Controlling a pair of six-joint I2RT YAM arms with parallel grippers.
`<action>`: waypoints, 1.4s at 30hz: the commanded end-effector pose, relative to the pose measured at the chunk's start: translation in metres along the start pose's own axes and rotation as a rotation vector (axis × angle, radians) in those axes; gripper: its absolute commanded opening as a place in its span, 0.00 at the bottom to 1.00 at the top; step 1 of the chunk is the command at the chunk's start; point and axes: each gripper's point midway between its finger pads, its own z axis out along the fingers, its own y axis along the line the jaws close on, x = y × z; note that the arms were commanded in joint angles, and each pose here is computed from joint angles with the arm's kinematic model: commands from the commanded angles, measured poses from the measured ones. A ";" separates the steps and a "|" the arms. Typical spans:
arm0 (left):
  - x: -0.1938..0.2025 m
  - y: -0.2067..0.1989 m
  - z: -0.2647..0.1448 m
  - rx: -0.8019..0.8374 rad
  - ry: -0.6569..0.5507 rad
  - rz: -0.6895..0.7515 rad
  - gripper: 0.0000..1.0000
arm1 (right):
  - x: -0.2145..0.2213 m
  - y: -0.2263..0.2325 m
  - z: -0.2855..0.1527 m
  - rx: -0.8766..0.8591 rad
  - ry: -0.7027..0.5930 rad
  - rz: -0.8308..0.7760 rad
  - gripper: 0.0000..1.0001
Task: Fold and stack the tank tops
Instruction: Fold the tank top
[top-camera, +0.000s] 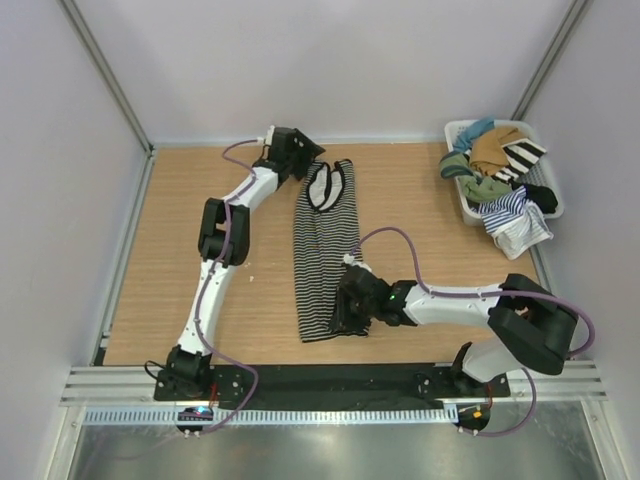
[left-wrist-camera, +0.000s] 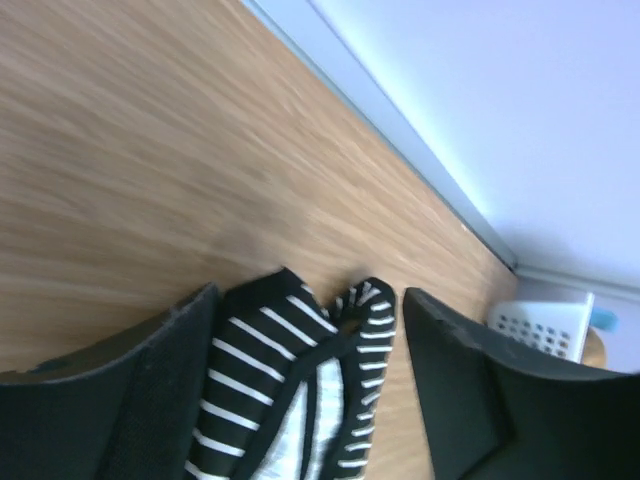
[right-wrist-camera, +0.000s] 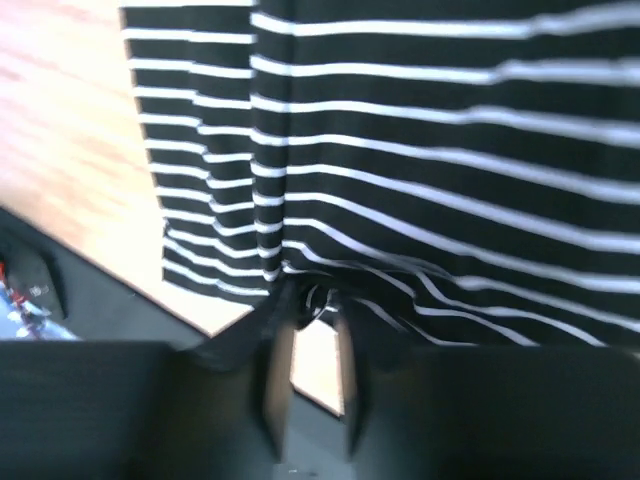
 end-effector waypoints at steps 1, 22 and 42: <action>0.026 0.041 -0.002 -0.160 0.117 0.054 0.78 | -0.003 0.020 -0.001 -0.022 -0.002 -0.004 0.32; 0.015 0.059 -0.249 -0.253 0.127 0.366 0.95 | -0.115 -0.004 -0.073 0.007 -0.219 -0.058 0.45; 0.131 0.102 -0.264 -0.145 0.354 0.384 0.73 | -0.263 -0.076 -0.016 0.105 -0.254 0.006 0.54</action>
